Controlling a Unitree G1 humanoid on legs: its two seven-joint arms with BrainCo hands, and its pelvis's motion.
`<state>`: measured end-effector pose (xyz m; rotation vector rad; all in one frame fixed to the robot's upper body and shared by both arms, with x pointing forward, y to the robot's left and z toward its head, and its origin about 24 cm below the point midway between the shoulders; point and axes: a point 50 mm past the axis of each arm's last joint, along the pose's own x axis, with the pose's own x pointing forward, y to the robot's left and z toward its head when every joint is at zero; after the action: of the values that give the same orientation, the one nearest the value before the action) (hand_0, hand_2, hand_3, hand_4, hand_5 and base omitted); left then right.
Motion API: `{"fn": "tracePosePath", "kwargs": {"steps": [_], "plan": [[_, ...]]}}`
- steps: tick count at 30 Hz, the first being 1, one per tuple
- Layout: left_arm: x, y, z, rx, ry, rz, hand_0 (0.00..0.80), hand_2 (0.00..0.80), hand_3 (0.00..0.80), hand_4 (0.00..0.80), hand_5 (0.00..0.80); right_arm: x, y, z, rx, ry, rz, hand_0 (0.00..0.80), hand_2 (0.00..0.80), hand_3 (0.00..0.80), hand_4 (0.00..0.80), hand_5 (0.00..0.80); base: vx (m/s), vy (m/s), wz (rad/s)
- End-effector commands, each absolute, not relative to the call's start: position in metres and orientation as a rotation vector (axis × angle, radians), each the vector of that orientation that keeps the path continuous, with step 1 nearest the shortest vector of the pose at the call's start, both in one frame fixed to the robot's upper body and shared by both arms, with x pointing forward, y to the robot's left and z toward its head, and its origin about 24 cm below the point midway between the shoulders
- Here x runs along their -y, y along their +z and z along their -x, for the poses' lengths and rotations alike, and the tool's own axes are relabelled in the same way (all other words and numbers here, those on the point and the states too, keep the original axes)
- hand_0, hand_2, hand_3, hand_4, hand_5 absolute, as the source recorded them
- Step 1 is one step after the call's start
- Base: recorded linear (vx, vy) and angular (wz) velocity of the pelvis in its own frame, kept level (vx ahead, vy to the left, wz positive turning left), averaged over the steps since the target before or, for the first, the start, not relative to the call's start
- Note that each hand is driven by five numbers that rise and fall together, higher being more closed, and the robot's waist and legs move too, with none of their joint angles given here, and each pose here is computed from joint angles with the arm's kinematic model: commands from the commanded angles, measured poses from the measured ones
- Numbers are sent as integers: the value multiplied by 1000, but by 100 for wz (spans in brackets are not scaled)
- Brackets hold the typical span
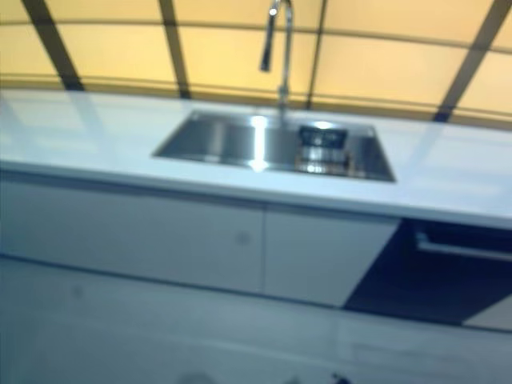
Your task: Take plates into dishwasher
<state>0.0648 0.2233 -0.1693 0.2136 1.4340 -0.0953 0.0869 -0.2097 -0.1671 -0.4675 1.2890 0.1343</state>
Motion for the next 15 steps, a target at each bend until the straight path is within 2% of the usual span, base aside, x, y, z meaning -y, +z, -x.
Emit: {"fn": "tracePosePath", "kwargs": {"steps": [1, 3, 7, 13, 15], "plan": [[-208, -167, -93, -1365, -144, -246, 0, 0, 0, 0, 0, 204, -163, -111, -1263, 186, 471, 0, 0, 0, 0, 0, 13, 8, -13], [-209, -167, -94, -1364, -137, -242, 0, 0, 0, 0, 0, 204, -165, -105, -1295, 170, 437, 0, 0, 0, 0, 0, 18, 11, -13], [-206, -169, -89, -1374, -148, -241, 0, 0, 0, 0, 0, 211, -168, -90, -1362, 6, 354, 0, 0, 0, 0, 0, 0, 20, -8], [-203, -169, -87, -1354, -169, -269, 0, 0, 0, 0, 0, 212, -168, -87, -1379, 132, 461, 0, 0, 0, 0, 0, 3, -2, -5], [-204, -168, -89, -1334, -150, -267, 0, 0, 0, 0, 0, 212, -168, -88, -1390, 117, 462, 0, 0, 0, 0, 0, 0, 0, 0]]}}
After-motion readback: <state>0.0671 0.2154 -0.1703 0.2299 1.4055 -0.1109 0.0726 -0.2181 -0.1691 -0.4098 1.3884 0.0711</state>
